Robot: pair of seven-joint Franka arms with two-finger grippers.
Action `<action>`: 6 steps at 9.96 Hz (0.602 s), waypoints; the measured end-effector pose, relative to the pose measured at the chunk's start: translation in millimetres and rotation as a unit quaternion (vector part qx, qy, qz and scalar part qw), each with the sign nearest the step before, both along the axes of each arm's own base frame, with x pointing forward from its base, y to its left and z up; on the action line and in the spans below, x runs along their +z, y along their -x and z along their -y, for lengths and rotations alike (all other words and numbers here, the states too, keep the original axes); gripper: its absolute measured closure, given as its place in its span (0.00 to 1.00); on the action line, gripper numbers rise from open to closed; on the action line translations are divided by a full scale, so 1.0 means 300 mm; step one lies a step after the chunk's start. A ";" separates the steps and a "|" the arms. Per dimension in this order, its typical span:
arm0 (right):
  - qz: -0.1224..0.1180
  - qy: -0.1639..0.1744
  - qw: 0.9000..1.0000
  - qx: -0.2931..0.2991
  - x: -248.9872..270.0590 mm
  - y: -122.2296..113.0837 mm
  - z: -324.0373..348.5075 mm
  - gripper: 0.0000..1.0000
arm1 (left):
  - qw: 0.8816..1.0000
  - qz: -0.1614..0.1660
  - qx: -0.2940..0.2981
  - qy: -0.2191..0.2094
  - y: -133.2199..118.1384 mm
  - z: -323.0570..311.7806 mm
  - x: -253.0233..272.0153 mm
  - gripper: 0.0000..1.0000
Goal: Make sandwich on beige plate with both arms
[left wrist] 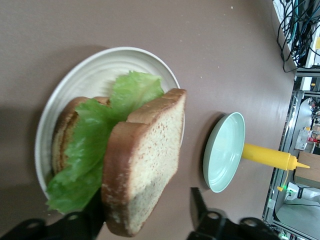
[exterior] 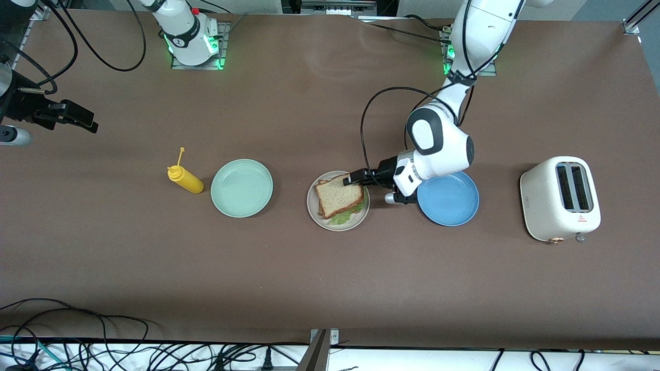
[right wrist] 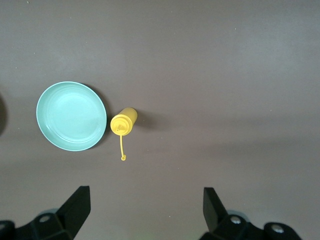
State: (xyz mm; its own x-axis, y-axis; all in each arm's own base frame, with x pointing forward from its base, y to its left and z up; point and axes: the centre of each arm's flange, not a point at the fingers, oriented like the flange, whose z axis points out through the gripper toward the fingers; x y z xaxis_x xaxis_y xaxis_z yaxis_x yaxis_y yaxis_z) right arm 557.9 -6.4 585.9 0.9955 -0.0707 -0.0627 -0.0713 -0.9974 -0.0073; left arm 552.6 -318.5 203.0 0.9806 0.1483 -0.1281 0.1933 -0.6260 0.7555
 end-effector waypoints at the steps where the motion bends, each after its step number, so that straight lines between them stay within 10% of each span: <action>1: 0.000 0.000 1.000 0.001 0.000 0.000 -0.002 0.00 | 1.000 0.001 0.003 -0.002 -0.008 -0.014 -0.003 0.10; 6: -0.001 0.000 1.000 0.001 0.002 0.003 -0.002 0.00 | 0.998 0.033 -0.004 -0.051 -0.097 -0.156 0.023 0.00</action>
State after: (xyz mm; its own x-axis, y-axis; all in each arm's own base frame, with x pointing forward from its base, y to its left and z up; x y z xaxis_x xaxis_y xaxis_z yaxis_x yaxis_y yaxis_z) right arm 557.0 -5.7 586.6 0.9955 -0.0689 -0.0645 -0.0696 -0.9976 -0.0073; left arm 581.8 -271.6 210.0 0.9877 0.1488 -0.0476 0.1394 -0.7023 0.6981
